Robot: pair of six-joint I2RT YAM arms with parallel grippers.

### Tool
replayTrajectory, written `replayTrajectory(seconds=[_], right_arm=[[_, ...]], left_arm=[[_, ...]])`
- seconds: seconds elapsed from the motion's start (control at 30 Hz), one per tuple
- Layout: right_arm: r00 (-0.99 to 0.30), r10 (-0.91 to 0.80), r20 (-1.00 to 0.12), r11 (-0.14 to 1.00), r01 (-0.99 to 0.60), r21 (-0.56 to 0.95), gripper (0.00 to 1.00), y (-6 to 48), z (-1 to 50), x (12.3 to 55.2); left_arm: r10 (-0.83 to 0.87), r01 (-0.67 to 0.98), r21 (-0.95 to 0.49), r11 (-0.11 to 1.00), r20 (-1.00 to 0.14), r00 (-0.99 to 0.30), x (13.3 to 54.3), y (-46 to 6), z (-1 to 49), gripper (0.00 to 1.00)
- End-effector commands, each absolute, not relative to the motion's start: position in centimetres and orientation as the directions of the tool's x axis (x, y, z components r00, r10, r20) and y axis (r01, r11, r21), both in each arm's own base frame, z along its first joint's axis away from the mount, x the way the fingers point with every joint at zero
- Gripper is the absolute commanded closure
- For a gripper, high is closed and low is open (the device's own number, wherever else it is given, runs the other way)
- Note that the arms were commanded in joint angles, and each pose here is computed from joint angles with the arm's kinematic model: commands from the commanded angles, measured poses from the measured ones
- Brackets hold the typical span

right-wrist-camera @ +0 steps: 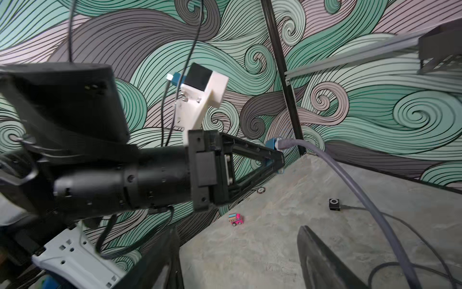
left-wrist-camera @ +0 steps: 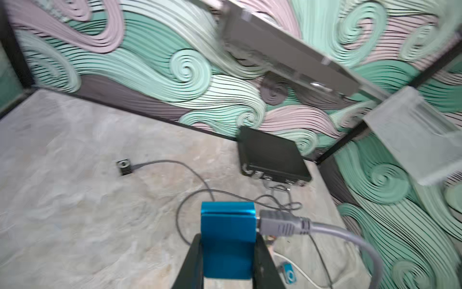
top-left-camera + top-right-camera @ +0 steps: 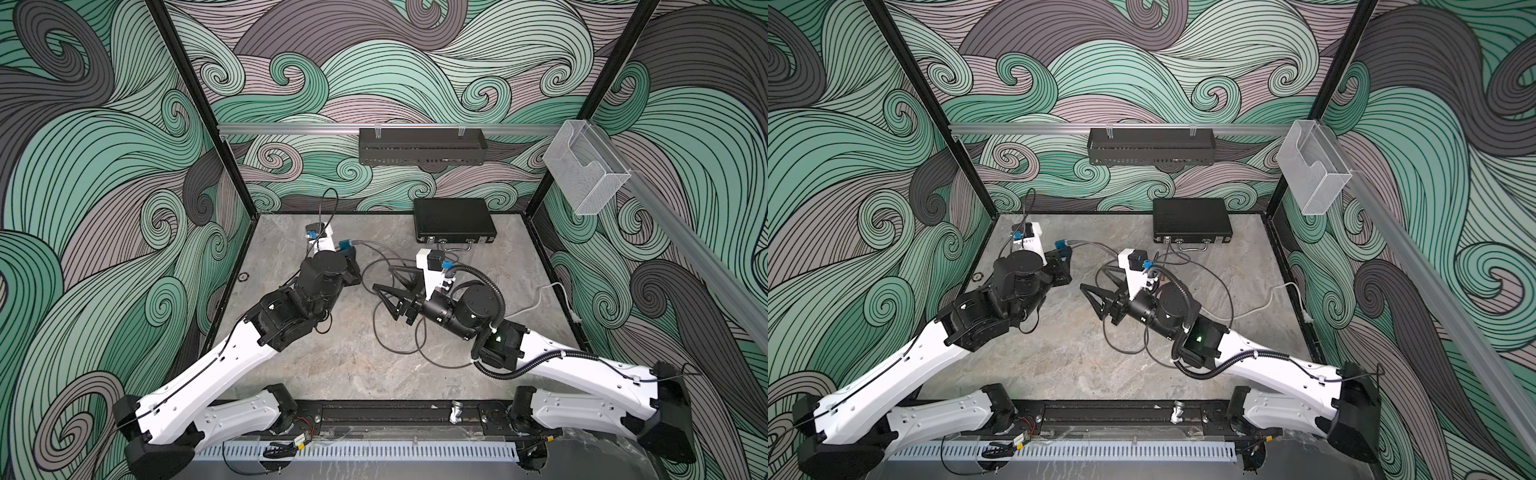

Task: Charge mp3
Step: Insert the charging cable into the MP3 player, then place the MP3 player at the center of the board.

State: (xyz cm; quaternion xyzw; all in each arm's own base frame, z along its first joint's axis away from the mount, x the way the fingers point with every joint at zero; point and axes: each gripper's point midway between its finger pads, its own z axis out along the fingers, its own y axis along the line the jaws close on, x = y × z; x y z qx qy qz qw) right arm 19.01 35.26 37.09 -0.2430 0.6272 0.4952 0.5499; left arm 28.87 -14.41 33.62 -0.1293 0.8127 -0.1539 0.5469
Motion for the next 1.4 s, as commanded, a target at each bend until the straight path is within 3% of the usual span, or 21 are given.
replayTrajectory(seconds=[0.0,0.13,0.37,0.73,1.0,1.37], right_arm=[[-0.443,0.103,-0.891,0.283,-0.846,0.453,0.25,35.7,35.2,16.7],[-0.459,0.131,-0.879,0.352,-0.807,0.474,0.24,33.3,36.6,18.6],[-0.495,0.248,-0.833,0.557,-0.630,0.541,0.22,27.7,37.1,27.5],[-0.663,0.362,-0.655,0.701,-0.269,0.660,0.25,20.5,29.0,39.3],[-0.630,0.434,-0.644,0.768,-0.115,0.630,0.24,13.6,27.0,41.7],[-0.628,0.456,-0.631,0.833,0.051,0.551,0.24,7.9,23.3,41.3]], left_arm=[[-0.446,-0.288,-0.356,0.889,-0.814,-0.371,28.0,-8.1,29.7,0.78],[-0.490,-0.433,-0.321,0.843,-0.790,-0.369,26.6,-3.2,27.0,0.76],[-0.545,-0.611,-0.236,0.755,-0.743,-0.387,25.0,2.0,21.8,0.76],[-0.696,-0.743,-0.217,0.633,-0.579,-0.424,29.4,4.6,12.1,0.76],[-0.703,-0.726,-0.194,0.660,-0.499,-0.506,33.2,3.4,7.9,0.76],[-0.694,-0.697,-0.176,0.695,-0.418,-0.587,36.2,1.9,2.1,0.71]])
